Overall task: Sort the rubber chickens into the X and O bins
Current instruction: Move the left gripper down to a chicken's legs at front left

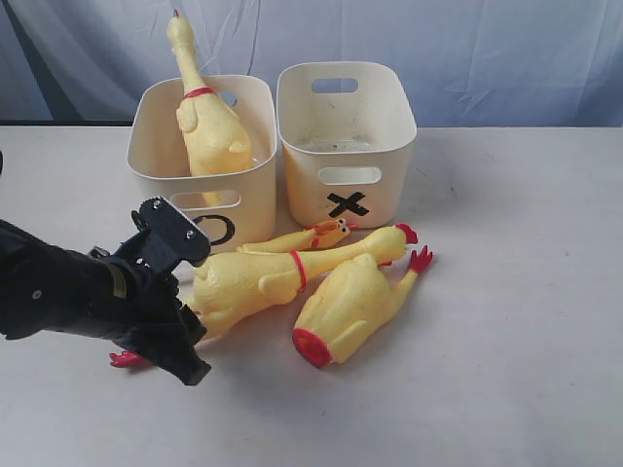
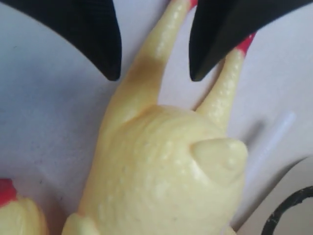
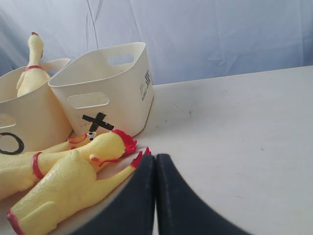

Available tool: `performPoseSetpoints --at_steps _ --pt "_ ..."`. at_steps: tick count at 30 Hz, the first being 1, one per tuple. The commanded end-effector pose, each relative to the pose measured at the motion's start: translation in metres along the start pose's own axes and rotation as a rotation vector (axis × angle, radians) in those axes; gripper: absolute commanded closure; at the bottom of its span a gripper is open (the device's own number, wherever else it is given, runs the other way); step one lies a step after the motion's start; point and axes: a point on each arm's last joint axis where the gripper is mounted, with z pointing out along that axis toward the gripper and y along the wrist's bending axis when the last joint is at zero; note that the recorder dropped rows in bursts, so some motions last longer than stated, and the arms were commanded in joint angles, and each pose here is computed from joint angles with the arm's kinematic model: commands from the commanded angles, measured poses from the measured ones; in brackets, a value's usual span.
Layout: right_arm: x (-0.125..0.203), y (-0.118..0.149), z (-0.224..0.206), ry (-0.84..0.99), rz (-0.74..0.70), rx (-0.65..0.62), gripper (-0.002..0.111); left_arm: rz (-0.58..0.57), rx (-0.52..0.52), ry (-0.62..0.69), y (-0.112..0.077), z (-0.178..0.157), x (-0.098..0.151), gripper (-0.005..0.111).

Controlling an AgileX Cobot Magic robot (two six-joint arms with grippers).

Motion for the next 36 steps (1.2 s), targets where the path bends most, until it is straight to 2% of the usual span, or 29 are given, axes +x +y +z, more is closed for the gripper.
performPoseSetpoints --at_steps 1,13,20,23,30,36 --pt "0.0 0.0 0.0 -0.01 -0.002 -0.002 0.109 -0.014 0.003 0.02 0.0 0.009 0.002 0.066" --pt "0.0 0.0 0.0 -0.012 -0.002 -0.002 0.109 -0.016 0.002 0.021 0.0 0.019 0.003 0.066" --pt "0.0 0.0 0.0 -0.012 -0.002 -0.002 0.109 -0.039 0.002 0.014 0.0 0.019 0.003 0.081" --pt "0.0 0.0 0.0 -0.012 -0.002 -0.002 0.109 -0.039 0.002 0.014 0.0 0.019 0.003 0.079" --pt "0.0 0.0 0.0 -0.011 -0.002 -0.002 0.109 -0.047 0.005 0.02 0.0 0.019 0.003 0.065" --pt "0.0 0.0 0.0 -0.011 -0.002 -0.002 0.109 -0.045 0.006 0.023 0.0 0.019 0.004 0.065"
